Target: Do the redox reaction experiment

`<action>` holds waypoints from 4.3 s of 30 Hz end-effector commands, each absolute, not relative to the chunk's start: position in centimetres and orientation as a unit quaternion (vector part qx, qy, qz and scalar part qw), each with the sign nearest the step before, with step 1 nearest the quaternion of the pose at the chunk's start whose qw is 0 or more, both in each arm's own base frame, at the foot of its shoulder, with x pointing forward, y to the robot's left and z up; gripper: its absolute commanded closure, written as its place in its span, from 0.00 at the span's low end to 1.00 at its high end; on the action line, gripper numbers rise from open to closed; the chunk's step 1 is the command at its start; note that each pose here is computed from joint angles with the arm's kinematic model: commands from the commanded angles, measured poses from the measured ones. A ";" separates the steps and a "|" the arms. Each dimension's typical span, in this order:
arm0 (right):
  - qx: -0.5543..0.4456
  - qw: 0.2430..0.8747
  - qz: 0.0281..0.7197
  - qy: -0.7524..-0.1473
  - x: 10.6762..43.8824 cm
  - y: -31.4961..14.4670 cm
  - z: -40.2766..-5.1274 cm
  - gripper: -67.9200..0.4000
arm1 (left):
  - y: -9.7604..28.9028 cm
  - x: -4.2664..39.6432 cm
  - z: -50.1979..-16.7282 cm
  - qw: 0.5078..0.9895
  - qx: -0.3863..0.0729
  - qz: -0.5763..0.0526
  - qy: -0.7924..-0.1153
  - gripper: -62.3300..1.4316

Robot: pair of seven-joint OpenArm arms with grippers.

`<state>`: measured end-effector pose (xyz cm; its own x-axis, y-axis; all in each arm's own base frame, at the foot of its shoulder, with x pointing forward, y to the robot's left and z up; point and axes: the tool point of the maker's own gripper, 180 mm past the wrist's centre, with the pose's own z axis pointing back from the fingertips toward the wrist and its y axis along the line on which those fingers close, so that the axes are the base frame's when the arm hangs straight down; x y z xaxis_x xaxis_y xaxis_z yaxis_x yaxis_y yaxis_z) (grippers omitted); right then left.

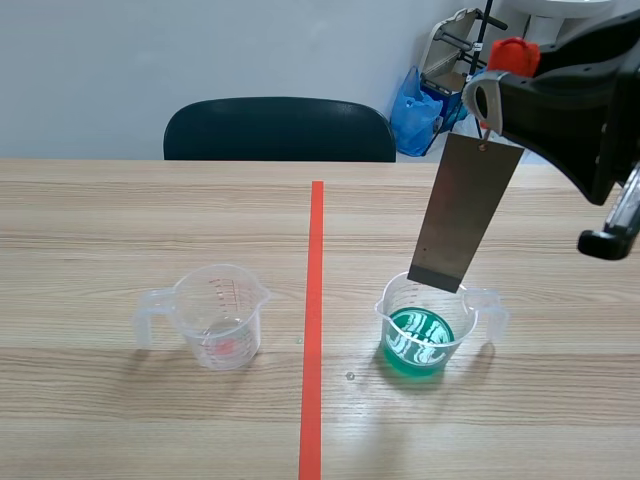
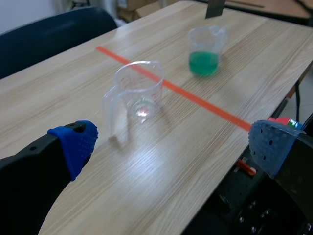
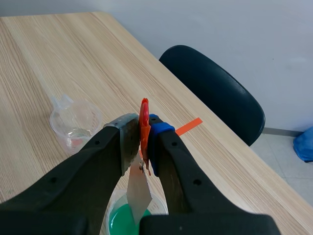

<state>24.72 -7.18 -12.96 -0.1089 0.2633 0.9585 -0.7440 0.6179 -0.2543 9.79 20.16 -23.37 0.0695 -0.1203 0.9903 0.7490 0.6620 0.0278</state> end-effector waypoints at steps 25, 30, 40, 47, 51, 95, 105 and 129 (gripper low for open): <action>0.190 0.631 0.397 -0.639 24.5 -7.0 -12.2 0.98 | 6.0 24.8 -23.6 0.597 -0.350 -0.361 -0.626 0.90; 0.190 0.631 0.397 -0.639 24.5 -7.0 -12.2 0.99 | 3.4 27.3 -25.0 0.611 -0.372 -0.341 -0.610 0.92; 0.188 0.634 0.398 -0.636 24.6 -7.1 -12.4 0.98 | -1.5 30.1 -26.3 0.610 -0.411 -0.323 -0.595 0.92; 0.188 0.634 0.399 -0.635 24.6 -7.1 -12.4 0.98 | -4.8 30.4 -25.1 0.588 -0.439 -0.321 -0.599 0.92; 0.188 0.634 0.399 -0.635 24.6 -7.1 -12.4 0.98 | -5.9 30.1 -25.0 0.582 -0.440 -0.331 -0.598 0.92; 0.188 0.634 0.398 -0.635 24.6 -7.1 -12.4 0.98 | -3.7 28.3 -27.3 0.587 -0.420 -0.359 -0.592 0.91; 0.188 0.634 0.398 -0.635 24.6 -7.1 -12.4 0.99 | -3.7 28.3 -27.3 0.587 -0.420 -0.359 -0.592 0.91; 0.188 0.634 0.398 -0.635 24.6 -7.1 -12.4 0.98 | 5.7 29.7 -27.2 0.611 -0.352 -0.374 -0.602 0.91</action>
<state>24.74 -7.25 -13.21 -0.0990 0.2740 0.9566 -0.7441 0.6179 -0.2540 29.21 4.29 -28.49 0.0229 -0.0495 0.9985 0.8919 0.4522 0.0019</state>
